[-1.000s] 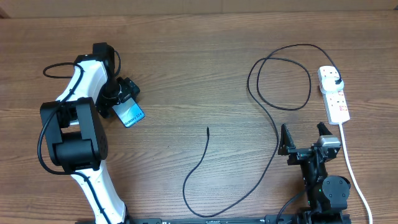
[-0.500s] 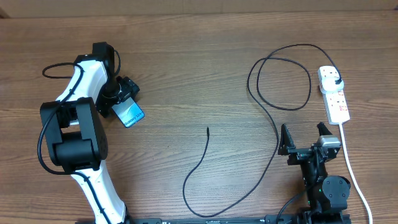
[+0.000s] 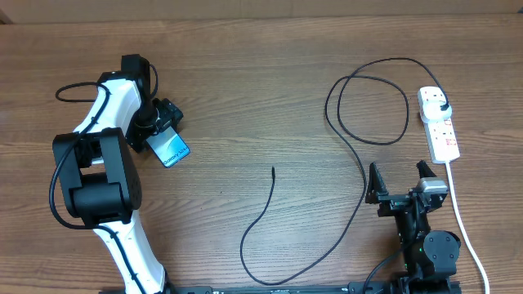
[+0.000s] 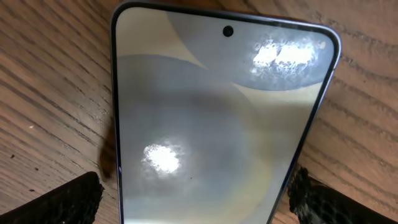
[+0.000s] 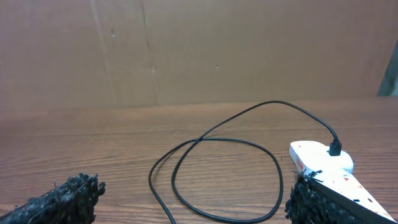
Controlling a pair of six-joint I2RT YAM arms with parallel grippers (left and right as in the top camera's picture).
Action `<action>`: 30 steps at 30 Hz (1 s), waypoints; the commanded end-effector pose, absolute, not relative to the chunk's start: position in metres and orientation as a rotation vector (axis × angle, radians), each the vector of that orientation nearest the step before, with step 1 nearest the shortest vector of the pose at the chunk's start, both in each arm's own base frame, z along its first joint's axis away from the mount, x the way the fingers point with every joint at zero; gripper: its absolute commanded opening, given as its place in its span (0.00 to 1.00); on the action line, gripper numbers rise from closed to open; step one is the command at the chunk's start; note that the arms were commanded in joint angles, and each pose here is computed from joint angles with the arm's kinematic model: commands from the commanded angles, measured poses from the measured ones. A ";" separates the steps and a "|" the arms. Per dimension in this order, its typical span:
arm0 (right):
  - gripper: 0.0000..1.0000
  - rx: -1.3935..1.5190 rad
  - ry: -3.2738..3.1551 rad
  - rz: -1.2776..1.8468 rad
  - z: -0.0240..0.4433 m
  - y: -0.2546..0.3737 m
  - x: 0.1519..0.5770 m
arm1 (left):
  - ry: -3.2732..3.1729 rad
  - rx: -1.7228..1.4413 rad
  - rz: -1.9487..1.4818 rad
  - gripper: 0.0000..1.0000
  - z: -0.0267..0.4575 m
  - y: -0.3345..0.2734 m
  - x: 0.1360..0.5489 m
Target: Plug charger to phone and switch on socket
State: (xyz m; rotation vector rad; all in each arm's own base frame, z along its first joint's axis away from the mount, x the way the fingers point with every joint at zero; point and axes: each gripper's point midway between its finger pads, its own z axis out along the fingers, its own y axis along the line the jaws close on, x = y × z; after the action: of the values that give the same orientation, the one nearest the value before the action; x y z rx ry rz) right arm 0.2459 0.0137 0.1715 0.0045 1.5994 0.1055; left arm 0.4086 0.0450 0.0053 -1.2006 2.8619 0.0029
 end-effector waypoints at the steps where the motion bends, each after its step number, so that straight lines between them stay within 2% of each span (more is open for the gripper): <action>1: 1.00 0.006 1.596 0.101 0.169 0.013 0.246 | 2.872 -1.217 0.007 1.00 0.000 0.039 0.406; 30: 1.00 0.006 1.596 0.101 0.169 0.013 0.246 | 2.904 -1.224 0.010 0.99 -0.012 0.031 0.402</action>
State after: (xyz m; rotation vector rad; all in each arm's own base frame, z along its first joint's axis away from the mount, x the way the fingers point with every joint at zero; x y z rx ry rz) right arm 0.2459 0.0137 0.1715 0.0045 1.5994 0.1055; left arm 0.4085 0.0359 0.0008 -1.1978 2.8757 -0.0004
